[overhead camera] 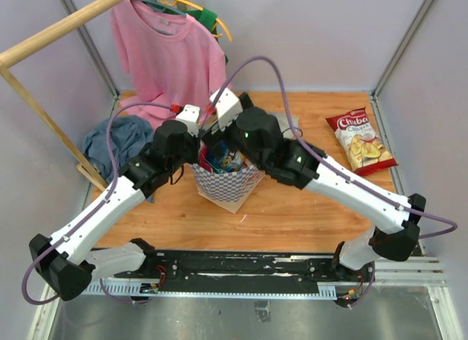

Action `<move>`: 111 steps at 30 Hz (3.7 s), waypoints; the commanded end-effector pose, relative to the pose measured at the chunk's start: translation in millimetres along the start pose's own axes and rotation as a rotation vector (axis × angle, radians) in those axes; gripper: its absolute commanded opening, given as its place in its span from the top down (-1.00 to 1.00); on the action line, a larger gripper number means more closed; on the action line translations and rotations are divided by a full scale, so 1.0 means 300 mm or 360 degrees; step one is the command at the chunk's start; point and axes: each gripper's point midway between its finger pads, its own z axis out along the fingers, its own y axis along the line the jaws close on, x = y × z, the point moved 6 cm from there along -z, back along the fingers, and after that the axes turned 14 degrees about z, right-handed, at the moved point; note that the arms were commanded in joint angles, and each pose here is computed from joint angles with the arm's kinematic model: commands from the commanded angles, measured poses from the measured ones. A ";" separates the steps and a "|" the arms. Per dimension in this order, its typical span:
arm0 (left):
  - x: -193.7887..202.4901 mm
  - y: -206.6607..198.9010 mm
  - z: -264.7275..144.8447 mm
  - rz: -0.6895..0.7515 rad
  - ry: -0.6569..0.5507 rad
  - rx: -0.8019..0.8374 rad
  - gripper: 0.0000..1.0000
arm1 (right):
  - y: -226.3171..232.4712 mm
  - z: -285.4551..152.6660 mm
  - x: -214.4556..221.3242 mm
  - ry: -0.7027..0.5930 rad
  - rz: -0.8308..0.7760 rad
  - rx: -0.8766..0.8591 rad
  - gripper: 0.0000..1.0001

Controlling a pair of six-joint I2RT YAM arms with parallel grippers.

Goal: Take the snacks out of the paper bag

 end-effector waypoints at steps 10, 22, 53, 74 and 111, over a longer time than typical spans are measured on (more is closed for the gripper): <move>-0.100 -0.069 -0.007 -0.0143 -0.0370 0.0160 0.99 | -0.130 -0.022 0.409 0.0673 0.0382 0.0033 -0.98; -0.019 -0.240 0.049 -0.0036 -0.0286 0.0210 0.99 | -0.242 -0.186 0.659 0.0947 0.0389 0.0179 -0.97; -0.372 -0.405 0.121 0.0991 -0.0822 -0.0089 0.99 | -0.116 -0.129 1.078 0.0298 0.1379 0.0343 -0.97; -0.060 -0.280 -0.023 0.0862 -0.0978 0.0182 0.99 | 0.126 -0.220 0.818 0.0115 0.0655 0.0005 -0.97; -0.040 -0.308 -0.062 0.0671 -0.0883 0.0304 0.99 | -0.036 -0.152 0.857 0.0749 0.0669 0.0127 -0.12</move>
